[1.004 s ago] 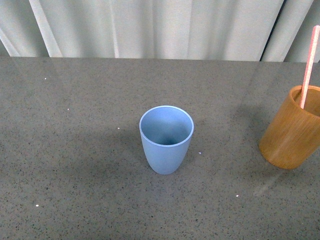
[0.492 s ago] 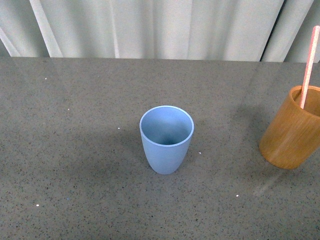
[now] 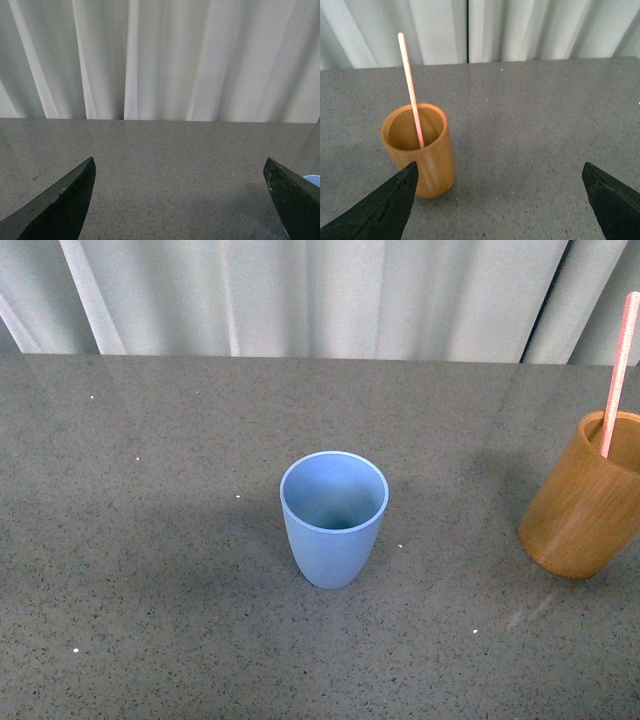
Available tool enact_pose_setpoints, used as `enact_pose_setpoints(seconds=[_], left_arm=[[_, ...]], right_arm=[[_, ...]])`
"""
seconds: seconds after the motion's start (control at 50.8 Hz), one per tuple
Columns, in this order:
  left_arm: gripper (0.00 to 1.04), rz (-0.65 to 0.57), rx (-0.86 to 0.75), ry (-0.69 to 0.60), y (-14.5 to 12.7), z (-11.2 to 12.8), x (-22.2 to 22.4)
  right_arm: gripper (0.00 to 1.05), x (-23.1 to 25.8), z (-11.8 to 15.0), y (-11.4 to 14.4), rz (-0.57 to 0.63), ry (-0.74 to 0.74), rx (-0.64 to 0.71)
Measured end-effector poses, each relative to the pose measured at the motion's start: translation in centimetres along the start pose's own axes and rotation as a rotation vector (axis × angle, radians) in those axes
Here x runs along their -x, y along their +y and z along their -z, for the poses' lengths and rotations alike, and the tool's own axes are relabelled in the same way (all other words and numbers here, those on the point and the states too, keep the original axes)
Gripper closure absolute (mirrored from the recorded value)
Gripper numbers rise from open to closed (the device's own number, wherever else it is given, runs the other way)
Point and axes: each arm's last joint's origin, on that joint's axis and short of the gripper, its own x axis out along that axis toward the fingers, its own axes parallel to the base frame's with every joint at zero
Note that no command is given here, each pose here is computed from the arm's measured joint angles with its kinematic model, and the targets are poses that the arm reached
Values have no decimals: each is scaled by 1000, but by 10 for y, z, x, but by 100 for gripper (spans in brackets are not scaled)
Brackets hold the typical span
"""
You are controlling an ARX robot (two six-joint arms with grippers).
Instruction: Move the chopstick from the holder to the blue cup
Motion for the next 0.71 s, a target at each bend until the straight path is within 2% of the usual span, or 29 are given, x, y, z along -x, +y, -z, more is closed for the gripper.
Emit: enact_pose_setpoints(seconds=[0.295,0.709], left_arm=[[7,0,0,0,0,0,0],[7,0,0,0,0,0,0]], right_arm=[[10,-66,3,-3,-70,-1,47],[10,-130,-7,16,-186,-12,17]])
